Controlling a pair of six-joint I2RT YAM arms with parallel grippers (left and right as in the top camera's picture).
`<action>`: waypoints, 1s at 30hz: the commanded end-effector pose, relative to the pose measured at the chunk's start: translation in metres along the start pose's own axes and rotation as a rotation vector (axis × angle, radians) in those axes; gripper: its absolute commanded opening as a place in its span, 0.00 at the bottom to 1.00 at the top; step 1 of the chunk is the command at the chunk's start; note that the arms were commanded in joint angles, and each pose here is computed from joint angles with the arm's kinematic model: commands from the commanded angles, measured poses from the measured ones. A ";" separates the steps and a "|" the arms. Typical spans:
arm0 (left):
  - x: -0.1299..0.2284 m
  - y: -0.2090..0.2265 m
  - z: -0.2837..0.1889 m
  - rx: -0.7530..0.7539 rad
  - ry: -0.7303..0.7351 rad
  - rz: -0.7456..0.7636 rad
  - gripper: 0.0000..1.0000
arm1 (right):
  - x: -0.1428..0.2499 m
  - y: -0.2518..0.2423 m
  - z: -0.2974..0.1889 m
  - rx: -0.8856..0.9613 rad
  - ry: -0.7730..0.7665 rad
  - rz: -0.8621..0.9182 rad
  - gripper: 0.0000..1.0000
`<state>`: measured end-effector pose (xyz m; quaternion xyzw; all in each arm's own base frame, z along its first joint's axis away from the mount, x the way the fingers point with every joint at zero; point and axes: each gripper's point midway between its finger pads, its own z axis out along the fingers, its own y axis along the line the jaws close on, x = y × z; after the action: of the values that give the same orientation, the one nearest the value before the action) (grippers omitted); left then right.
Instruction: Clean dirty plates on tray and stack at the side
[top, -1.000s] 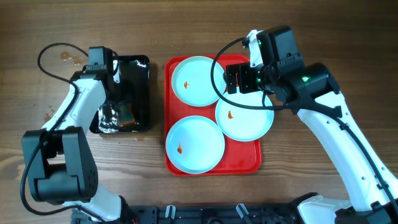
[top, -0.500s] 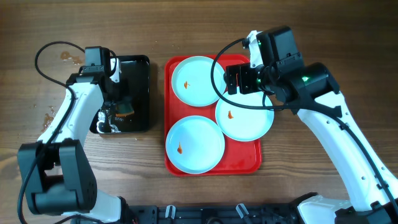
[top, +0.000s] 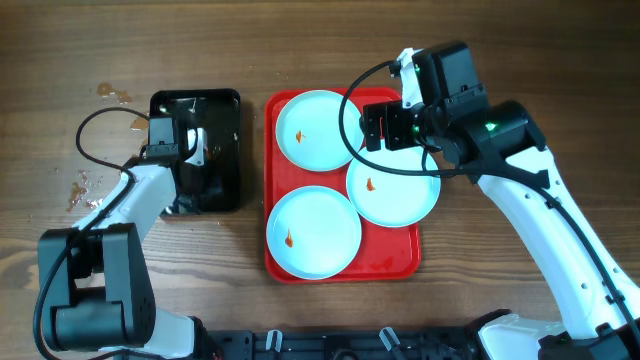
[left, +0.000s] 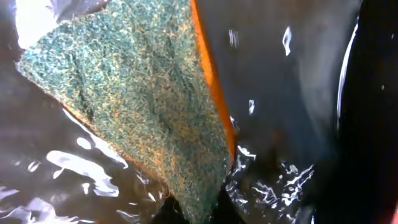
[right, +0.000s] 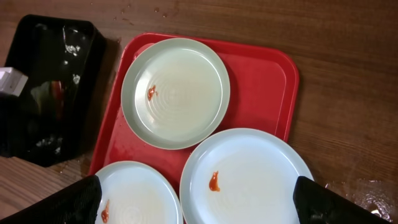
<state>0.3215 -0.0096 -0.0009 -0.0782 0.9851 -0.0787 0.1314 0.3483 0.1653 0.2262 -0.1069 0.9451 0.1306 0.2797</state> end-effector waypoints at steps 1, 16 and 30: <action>-0.006 0.003 -0.019 -0.040 0.007 -0.003 0.04 | -0.004 -0.001 0.001 0.009 -0.006 0.004 0.99; -0.042 0.018 0.018 -0.113 -0.033 -0.004 0.36 | -0.003 -0.001 0.001 0.010 -0.003 0.005 0.99; -0.044 0.009 -0.037 -0.114 -0.031 0.111 0.65 | -0.004 -0.001 0.001 0.010 -0.004 0.005 0.99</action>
<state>0.3534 0.0128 0.0573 -0.0415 0.9851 -0.0113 0.1668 0.3476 0.1649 0.2257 -0.1068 0.9458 0.1300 0.2778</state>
